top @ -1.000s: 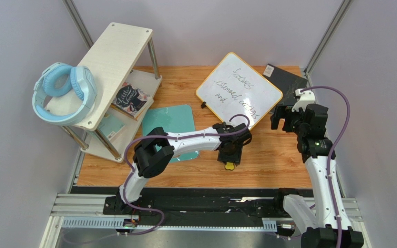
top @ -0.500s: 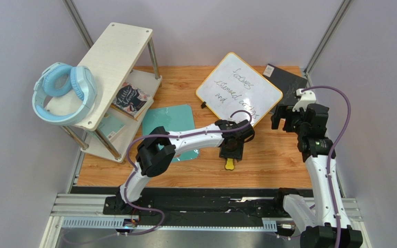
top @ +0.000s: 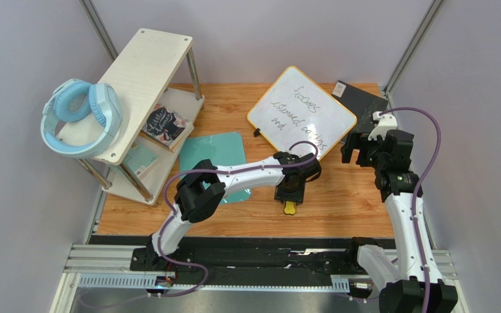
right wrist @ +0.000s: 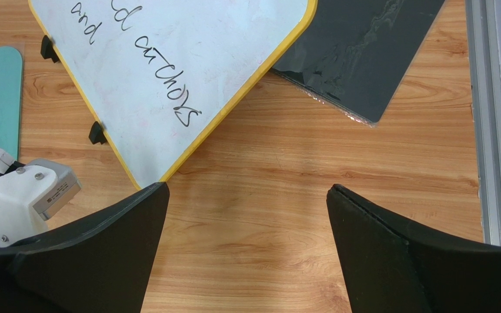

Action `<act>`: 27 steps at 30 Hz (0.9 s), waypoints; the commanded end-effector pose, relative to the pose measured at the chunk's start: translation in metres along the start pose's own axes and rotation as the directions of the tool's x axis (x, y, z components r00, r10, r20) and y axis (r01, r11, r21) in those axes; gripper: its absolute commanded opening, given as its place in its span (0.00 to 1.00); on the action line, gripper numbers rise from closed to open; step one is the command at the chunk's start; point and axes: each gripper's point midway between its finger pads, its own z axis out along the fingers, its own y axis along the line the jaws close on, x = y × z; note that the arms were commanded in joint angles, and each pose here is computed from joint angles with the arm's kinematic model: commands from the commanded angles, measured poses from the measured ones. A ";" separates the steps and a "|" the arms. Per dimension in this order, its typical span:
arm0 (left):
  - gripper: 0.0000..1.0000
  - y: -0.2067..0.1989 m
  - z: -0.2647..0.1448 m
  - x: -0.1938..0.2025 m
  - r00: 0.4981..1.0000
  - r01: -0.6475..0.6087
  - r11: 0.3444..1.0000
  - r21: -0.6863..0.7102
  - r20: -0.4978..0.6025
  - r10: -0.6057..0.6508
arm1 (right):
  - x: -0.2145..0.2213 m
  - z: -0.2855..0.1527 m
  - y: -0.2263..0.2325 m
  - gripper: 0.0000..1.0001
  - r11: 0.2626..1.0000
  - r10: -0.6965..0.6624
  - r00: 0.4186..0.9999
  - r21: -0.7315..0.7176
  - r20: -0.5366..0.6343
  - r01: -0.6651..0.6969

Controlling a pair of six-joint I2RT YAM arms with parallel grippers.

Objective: Erase the whiteboard

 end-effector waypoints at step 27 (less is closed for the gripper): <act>0.45 -0.012 0.006 -0.001 0.991 -0.087 0.994 -0.060 -0.108 0.080 | -0.019 -0.009 -0.004 0.97 1.000 0.010 0.998 0.010 0.066 -0.010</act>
